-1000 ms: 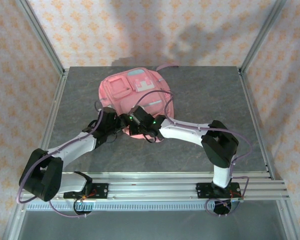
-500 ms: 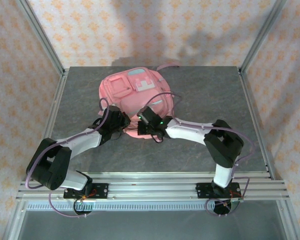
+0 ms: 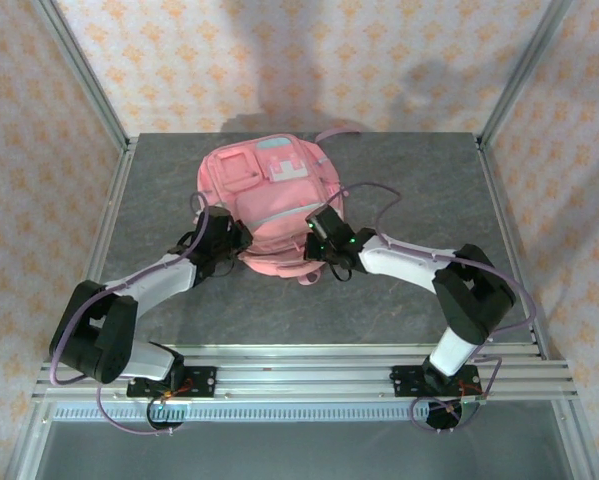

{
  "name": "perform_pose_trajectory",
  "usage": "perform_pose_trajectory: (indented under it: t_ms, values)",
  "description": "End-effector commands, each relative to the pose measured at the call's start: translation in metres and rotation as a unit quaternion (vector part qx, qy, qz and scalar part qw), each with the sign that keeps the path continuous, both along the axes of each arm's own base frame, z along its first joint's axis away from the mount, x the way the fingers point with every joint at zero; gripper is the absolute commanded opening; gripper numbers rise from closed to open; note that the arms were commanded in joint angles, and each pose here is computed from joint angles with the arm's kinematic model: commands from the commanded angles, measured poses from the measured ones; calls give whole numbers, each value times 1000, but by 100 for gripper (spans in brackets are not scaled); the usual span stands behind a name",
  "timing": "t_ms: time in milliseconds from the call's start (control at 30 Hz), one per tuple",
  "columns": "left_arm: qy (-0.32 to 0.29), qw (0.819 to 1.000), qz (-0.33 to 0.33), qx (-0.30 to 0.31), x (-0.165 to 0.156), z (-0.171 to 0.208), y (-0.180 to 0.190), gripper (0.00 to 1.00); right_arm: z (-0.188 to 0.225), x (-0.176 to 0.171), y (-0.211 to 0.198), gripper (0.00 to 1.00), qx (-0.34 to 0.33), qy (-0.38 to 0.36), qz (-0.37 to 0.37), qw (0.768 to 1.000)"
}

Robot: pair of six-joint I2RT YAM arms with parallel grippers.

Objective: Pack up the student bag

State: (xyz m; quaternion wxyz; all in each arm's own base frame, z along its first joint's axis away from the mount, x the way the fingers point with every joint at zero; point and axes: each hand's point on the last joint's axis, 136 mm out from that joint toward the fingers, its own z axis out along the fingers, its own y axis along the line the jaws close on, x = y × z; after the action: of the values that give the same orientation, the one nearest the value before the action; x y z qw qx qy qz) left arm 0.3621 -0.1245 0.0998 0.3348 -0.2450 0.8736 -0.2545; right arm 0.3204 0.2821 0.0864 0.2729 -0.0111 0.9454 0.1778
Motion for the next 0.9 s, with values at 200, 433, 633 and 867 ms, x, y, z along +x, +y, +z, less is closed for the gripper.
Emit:
perform_pose_trajectory:
  t_ms: [200,433,633,867]
  values:
    - [-34,997,34,65,17,40,50,0,25,-6,50,18,21,-34,56,998]
    - [-33,996,31,70,17,42,52,0,28,3,81,43,33,-28,84,996]
    - [-37,997,31,64,20,46,52,0,12,13,90,45,2,-18,75,997]
    - [-39,997,32,61,20,48,52,0,-8,24,84,24,-41,-12,50,998]
